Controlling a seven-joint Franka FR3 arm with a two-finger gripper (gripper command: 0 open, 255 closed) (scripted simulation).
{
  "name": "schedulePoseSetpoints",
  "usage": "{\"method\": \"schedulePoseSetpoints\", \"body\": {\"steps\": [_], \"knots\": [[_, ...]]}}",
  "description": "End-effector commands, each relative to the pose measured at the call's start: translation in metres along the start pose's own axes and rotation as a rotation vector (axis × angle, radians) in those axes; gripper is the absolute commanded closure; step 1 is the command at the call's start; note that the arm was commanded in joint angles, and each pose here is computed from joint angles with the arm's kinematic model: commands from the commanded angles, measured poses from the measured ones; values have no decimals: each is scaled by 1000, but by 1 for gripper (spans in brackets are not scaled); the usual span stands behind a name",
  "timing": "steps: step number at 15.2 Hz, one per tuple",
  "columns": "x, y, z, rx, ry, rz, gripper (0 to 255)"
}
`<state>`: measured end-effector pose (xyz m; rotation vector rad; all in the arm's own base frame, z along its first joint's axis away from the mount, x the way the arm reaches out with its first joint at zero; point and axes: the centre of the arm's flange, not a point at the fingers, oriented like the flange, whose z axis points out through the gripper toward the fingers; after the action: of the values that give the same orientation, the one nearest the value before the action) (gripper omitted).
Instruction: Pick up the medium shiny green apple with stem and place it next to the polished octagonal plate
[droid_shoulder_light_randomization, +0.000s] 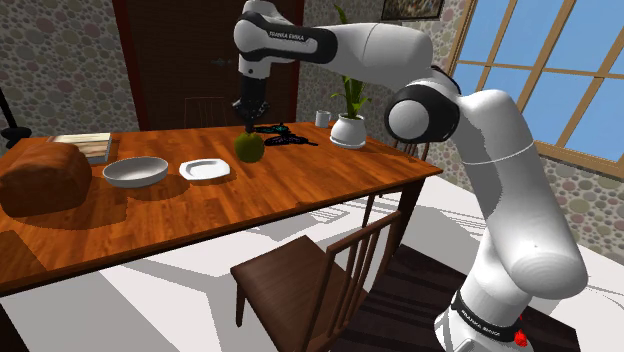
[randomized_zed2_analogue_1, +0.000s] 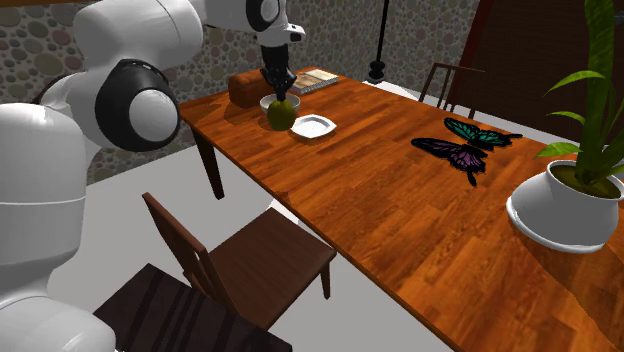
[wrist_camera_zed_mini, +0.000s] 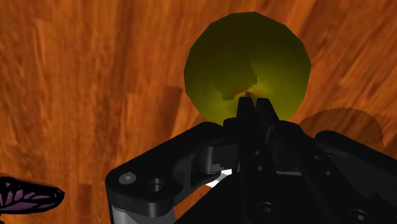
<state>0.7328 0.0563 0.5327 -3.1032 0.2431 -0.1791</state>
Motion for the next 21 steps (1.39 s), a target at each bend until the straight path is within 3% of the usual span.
{"method": "schedulePoseSetpoints", "body": {"steps": [1,21], "knots": [[-1,1,10,0,1,0,255],[-13,4,115,0,1,0,255]]}}
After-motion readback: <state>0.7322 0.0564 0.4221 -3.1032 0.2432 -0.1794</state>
